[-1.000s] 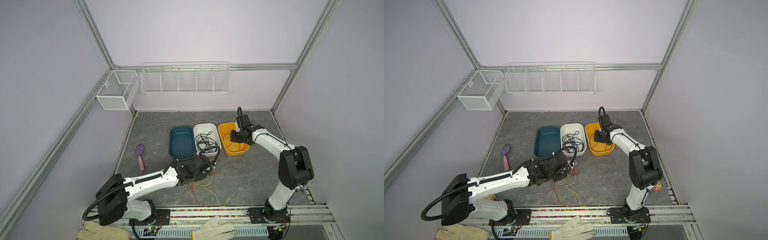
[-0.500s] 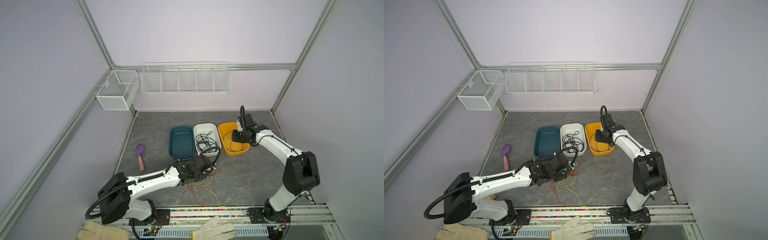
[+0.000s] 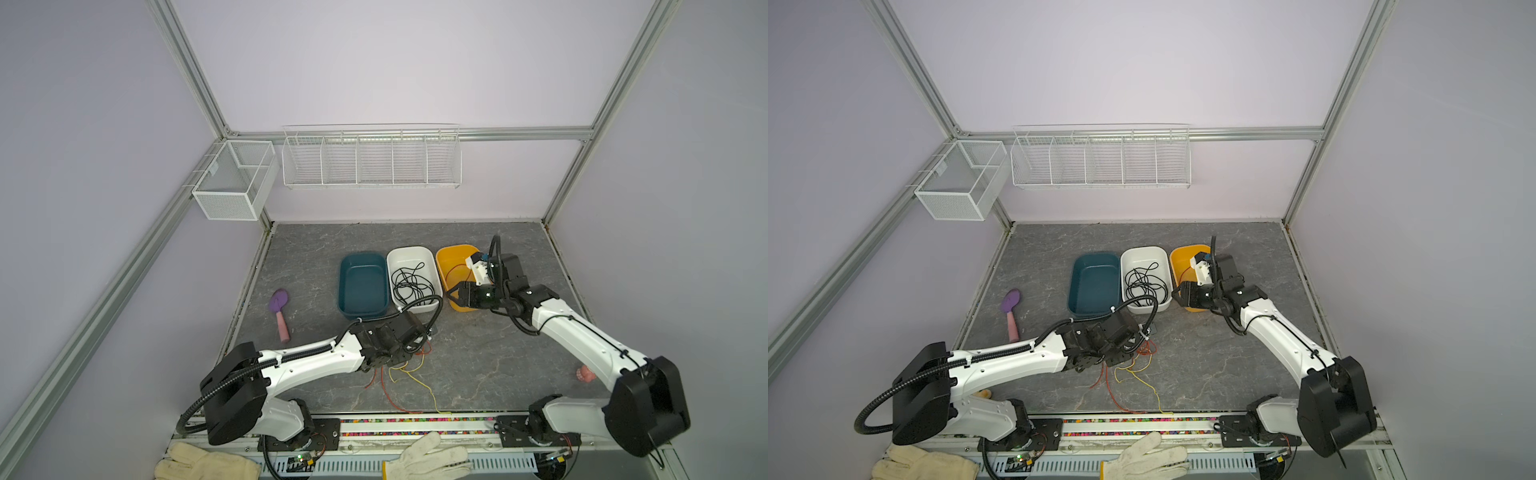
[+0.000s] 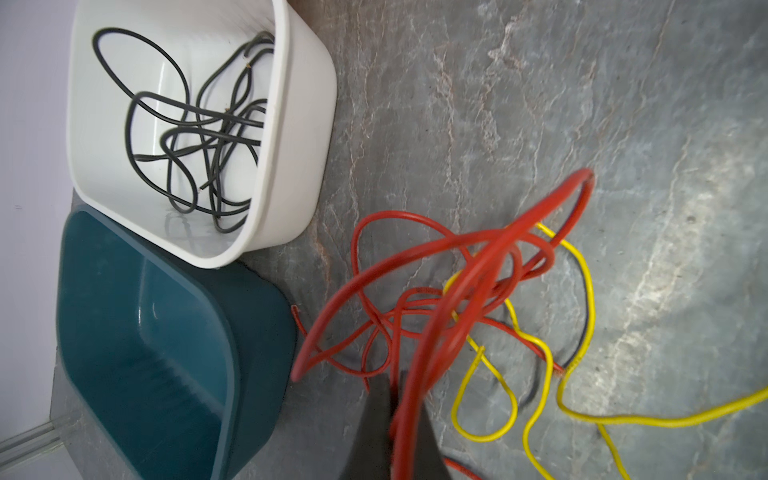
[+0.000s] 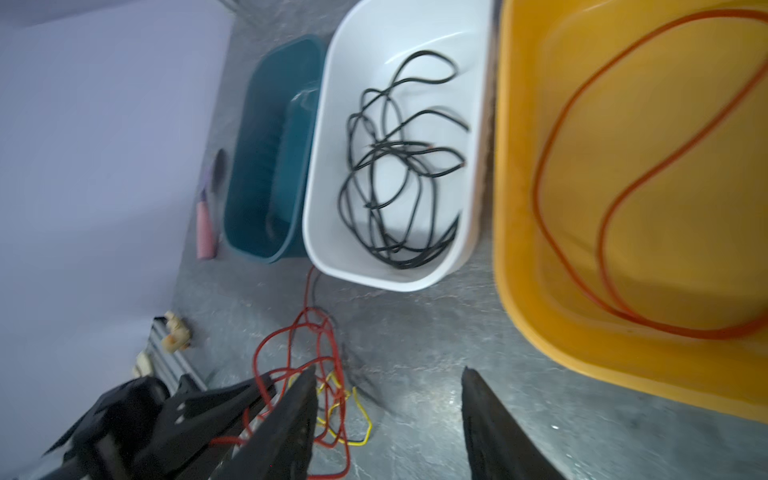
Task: Untangle the cables
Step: 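Move the right gripper back toward the red and yellow pile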
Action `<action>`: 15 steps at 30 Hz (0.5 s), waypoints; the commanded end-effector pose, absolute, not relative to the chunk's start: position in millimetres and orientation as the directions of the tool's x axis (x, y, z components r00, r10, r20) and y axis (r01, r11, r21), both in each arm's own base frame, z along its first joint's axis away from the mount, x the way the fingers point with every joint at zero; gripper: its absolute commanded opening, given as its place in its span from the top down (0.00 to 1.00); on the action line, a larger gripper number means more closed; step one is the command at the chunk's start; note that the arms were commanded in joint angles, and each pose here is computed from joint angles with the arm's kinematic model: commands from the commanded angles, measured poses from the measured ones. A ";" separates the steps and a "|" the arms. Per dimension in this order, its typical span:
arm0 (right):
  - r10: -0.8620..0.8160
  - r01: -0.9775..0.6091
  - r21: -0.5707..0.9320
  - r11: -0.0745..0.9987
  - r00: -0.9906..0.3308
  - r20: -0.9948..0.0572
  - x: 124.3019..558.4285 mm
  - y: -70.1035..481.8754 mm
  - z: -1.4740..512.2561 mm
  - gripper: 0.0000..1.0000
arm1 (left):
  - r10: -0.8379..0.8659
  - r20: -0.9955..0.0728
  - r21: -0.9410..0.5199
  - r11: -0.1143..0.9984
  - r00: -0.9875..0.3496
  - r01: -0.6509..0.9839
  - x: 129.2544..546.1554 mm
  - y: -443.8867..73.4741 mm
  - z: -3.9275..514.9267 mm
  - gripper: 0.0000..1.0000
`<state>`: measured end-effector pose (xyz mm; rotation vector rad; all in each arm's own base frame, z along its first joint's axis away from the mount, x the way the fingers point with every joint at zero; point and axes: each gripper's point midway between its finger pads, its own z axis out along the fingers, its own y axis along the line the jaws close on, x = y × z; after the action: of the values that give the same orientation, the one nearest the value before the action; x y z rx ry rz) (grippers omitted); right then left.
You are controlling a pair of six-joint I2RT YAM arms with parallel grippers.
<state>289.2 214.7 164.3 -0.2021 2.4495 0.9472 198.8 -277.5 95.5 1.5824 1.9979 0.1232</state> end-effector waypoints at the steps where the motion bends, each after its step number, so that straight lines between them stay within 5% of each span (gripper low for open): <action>1: 0.000 -0.444 0.644 0.623 -0.823 -0.568 260.7 240.3 178.5 0.41 | 0.913 -0.382 0.402 0.303 -0.143 0.864 197.9 -280.9 103.0 1.00; 15: -0.057 -0.600 0.637 0.485 -0.748 -0.661 190.4 254.1 157.1 0.41 | 0.865 -0.476 0.325 0.342 -0.160 0.882 185.3 -285.8 122.4 1.00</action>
<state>196.2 243.1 138.3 -0.4664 2.2752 1.1852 191.0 -279.6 110.0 1.5428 2.0202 0.0340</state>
